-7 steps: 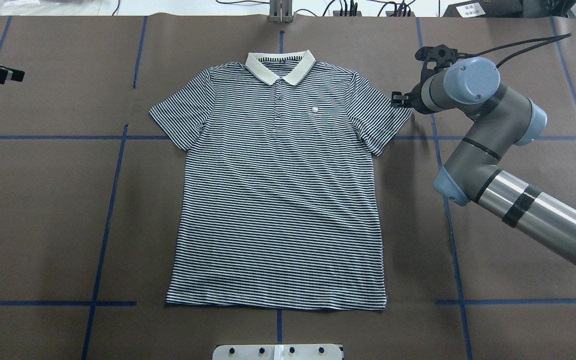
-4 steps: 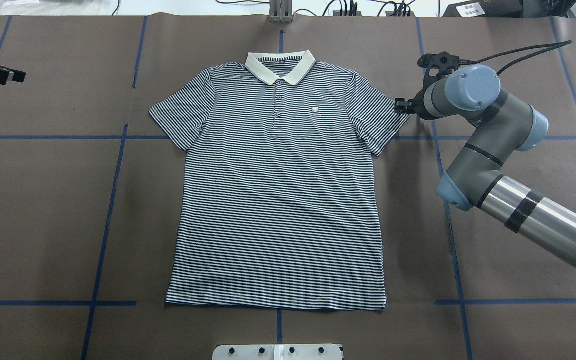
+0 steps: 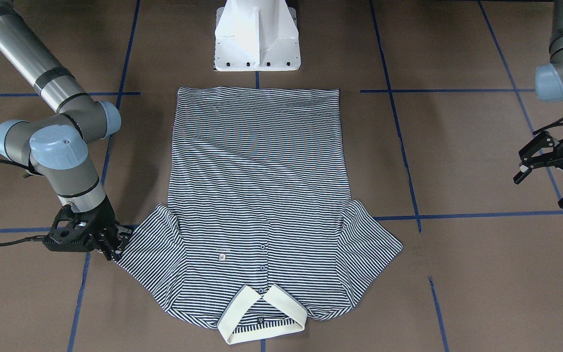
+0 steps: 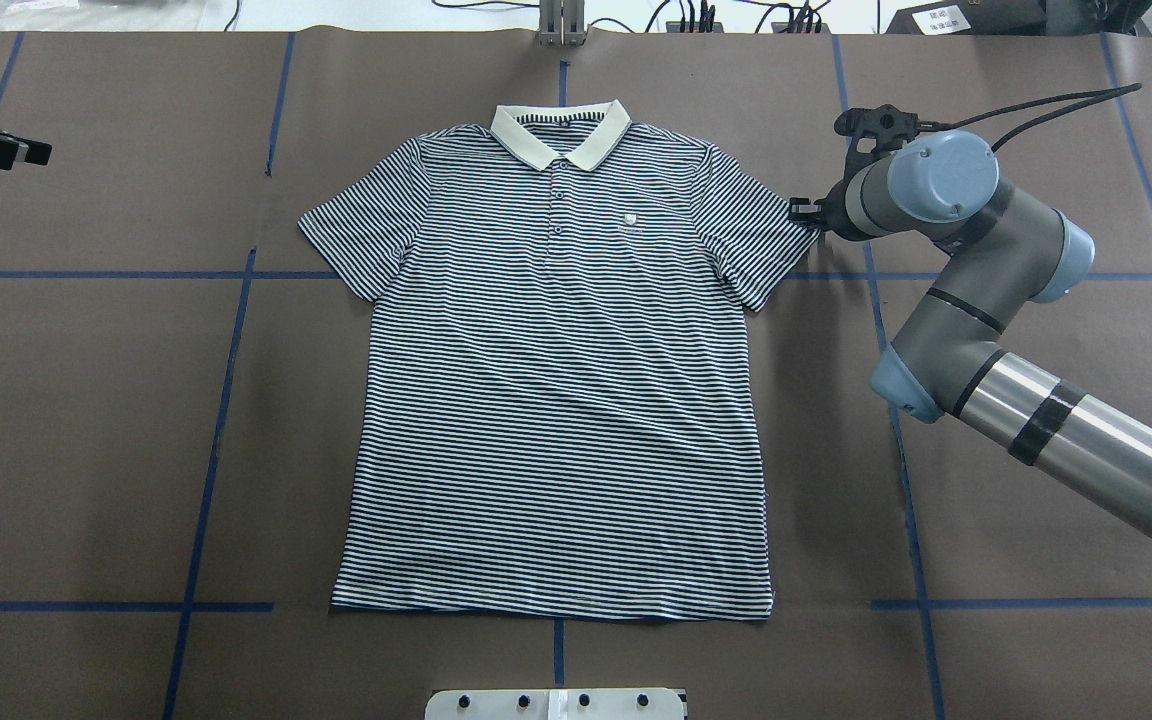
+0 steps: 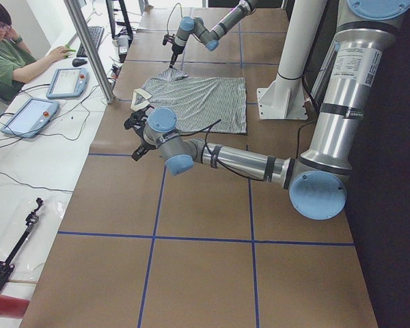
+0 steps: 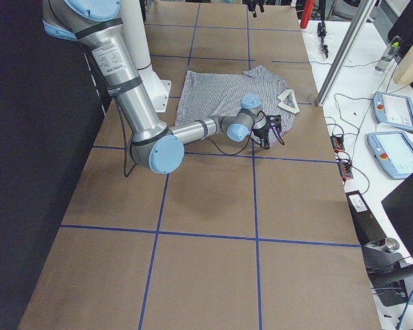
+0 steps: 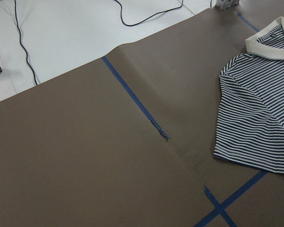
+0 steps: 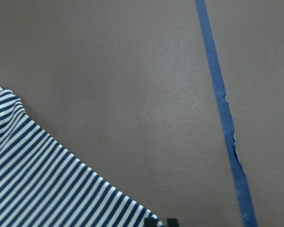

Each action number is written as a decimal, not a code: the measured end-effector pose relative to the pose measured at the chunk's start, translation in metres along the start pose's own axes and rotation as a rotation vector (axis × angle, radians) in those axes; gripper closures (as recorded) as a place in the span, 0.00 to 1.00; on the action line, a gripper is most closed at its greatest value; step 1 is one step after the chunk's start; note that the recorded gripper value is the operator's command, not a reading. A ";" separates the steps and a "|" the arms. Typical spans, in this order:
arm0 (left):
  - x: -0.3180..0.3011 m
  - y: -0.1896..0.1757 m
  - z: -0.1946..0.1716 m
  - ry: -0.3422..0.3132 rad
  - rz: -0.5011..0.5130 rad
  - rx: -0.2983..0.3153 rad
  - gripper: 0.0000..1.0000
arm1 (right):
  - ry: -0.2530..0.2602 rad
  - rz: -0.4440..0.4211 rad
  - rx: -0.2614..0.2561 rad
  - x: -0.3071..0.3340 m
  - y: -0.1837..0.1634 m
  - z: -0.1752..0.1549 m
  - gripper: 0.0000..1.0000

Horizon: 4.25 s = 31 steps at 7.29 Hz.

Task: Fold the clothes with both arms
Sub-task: 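Move the right gripper to the short sleeve nearest it, then fold the sleeve nearest the right gripper inward over the shirt body, then raise the right gripper away while the left gripper approaches the other sleeve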

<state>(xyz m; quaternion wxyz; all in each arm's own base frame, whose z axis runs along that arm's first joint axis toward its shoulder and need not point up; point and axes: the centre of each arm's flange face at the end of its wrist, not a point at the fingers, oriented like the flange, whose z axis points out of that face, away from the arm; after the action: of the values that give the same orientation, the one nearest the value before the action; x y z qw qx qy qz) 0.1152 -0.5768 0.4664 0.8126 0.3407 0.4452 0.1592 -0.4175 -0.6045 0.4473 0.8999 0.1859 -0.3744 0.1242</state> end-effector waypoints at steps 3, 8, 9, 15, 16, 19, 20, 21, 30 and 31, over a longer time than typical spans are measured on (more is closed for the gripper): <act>-0.001 0.004 -0.001 -0.001 -0.001 -0.002 0.00 | 0.037 0.007 0.002 -0.031 -0.011 -0.026 1.00; -0.003 0.008 0.000 -0.003 -0.005 -0.007 0.00 | 0.161 0.181 0.024 -0.211 -0.003 -0.096 1.00; -0.003 0.008 0.000 -0.003 -0.005 -0.007 0.00 | 0.174 0.202 0.038 -0.235 -0.002 -0.089 1.00; -0.003 0.012 -0.001 -0.002 -0.006 -0.010 0.00 | 0.161 0.190 0.063 -0.285 0.014 -0.078 0.01; -0.002 0.012 -0.001 -0.002 -0.006 -0.009 0.00 | 0.160 0.178 0.061 -0.289 0.017 -0.078 0.00; 0.000 0.014 0.006 -0.003 -0.009 -0.018 0.00 | 0.139 0.110 0.036 -0.296 0.005 -0.089 0.00; 0.008 0.014 0.018 -0.020 -0.033 -0.021 0.01 | 0.120 0.077 -0.012 -0.286 -0.015 -0.097 0.00; 0.024 0.009 0.036 -0.032 -0.101 -0.019 0.19 | 0.096 0.040 -0.058 -0.266 -0.043 -0.106 0.00; 0.162 -0.036 0.240 -0.188 -0.538 0.045 0.44 | -0.063 -0.218 -0.182 -0.030 -0.118 -0.177 0.00; 0.167 -0.032 0.249 -0.197 -0.534 0.042 0.44 | -0.062 -0.218 -0.181 -0.029 -0.118 -0.177 0.00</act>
<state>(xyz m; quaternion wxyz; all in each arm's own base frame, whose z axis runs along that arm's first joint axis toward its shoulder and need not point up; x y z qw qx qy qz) 0.4128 -0.6084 0.4338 0.8580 0.2419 0.4412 -0.1037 -0.2836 -0.6373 0.2826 0.9091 0.1471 -0.3894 -0.0142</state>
